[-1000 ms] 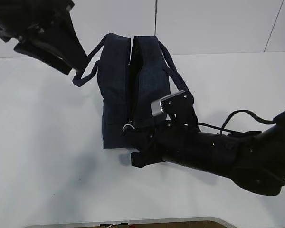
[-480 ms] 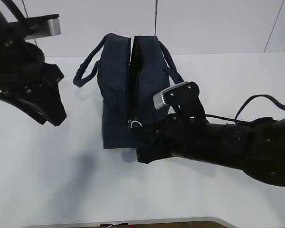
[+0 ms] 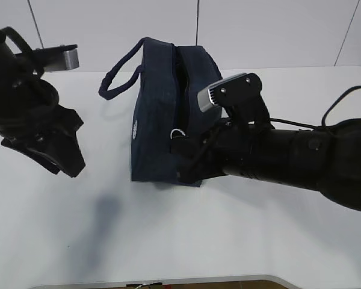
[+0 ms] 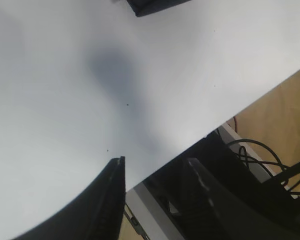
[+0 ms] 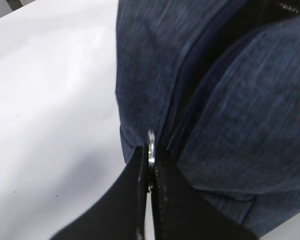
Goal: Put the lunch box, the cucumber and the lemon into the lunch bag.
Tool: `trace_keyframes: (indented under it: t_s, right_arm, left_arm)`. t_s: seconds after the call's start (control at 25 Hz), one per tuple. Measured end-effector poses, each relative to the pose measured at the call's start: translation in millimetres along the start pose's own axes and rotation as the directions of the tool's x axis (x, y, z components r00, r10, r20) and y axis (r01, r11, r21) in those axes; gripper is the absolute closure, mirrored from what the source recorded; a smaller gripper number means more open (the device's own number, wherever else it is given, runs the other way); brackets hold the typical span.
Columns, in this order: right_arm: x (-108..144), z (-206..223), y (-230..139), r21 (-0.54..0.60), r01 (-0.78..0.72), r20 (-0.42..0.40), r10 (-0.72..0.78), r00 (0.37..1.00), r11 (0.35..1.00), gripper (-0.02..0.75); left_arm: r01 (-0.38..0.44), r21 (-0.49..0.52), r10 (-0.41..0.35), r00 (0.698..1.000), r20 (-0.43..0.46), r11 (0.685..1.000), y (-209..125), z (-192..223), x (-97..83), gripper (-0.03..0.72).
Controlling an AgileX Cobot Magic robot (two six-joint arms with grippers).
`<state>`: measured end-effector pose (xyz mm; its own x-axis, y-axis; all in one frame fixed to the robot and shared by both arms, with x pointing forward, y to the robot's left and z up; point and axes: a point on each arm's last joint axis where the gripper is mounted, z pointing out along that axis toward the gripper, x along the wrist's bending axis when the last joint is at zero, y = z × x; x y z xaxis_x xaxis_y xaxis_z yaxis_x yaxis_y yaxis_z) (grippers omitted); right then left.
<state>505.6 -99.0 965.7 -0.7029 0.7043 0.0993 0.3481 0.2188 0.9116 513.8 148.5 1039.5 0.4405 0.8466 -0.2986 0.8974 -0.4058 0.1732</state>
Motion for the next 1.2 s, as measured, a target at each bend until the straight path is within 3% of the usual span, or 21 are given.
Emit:
trace_keyframes:
  t_s: [0.36,0.72,1.0,1.2]
  right_arm:
    - [-1,-7,35,-0.036,0.078,0.036,-0.077,0.996,0.996,0.733]
    - [-5,-9,75,-0.062,0.159,0.095,-0.152,0.984,0.985,0.733]
    - [-12,-10,96,-0.039,0.142,0.166,-0.134,0.977,0.989,0.733]
    - [-15,-11,104,-0.032,0.097,0.194,-0.089,0.977,0.995,0.733]
  left_arm:
    - [-0.033,-0.102,0.028,0.999,-0.044,0.994,-7,31,13.8,0.414]
    - [-0.110,-0.288,0.108,0.994,-0.023,0.951,7,32,10.5,0.414]
    - [-0.220,-0.370,0.222,0.974,-0.036,0.903,14,36,-11.1,0.414]
    - [-0.288,-0.452,0.277,0.957,-0.092,0.844,21,39,-27.2,0.414]
